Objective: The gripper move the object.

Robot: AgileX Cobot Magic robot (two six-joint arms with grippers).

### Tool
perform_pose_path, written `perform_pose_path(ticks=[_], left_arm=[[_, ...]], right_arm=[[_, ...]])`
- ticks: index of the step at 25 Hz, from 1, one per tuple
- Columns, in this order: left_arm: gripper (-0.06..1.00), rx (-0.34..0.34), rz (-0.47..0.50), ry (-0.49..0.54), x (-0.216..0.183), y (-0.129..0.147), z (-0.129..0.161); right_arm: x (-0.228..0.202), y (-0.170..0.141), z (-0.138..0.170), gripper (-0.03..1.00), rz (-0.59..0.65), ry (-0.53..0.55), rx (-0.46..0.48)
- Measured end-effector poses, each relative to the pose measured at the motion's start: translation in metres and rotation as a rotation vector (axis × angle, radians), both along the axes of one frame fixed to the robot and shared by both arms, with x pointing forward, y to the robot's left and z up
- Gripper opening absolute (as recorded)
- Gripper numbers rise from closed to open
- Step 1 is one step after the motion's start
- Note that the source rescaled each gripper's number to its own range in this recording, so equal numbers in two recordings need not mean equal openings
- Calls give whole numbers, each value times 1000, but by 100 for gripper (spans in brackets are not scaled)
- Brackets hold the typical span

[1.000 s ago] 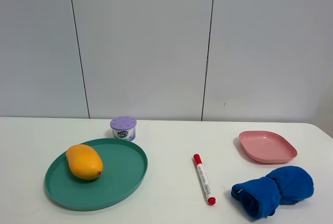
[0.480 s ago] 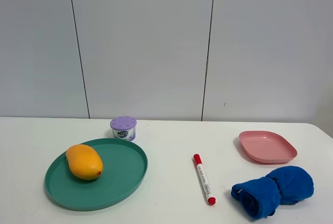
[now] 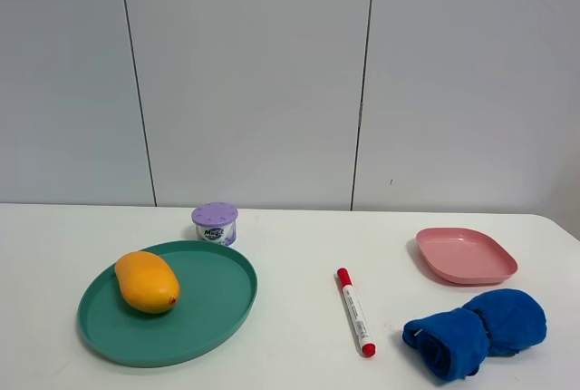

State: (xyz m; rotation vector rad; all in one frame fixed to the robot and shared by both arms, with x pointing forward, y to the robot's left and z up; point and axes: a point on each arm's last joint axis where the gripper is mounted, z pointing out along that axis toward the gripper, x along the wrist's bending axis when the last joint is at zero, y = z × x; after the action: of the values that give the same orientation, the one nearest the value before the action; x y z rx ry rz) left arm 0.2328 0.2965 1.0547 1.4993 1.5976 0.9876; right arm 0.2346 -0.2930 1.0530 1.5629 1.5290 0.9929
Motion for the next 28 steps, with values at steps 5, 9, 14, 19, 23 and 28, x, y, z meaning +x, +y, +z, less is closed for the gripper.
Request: perform_pose_path(ticks=[5,9,14,19,23,28], left_arm=[[100,0,0,0,0,0,0],[100,0,0,0,0,0,0],[100,0,0,0,0,0,0],[100,0,0,0,0,0,0],[100,0,0,0,0,0,0],[100,0,0,0,0,0,0]], right_arm=[[0,-1,-2,100,1,15,-28],[1,-1,-3,100,-1,19,-31],[1,-1,-3,100,-2,19,-32],[1,-1,-3,100,-2,19,-32],[1,-1,-3,100,-2,19,-32],[1,-1,-3,100,-2,19,-32]])
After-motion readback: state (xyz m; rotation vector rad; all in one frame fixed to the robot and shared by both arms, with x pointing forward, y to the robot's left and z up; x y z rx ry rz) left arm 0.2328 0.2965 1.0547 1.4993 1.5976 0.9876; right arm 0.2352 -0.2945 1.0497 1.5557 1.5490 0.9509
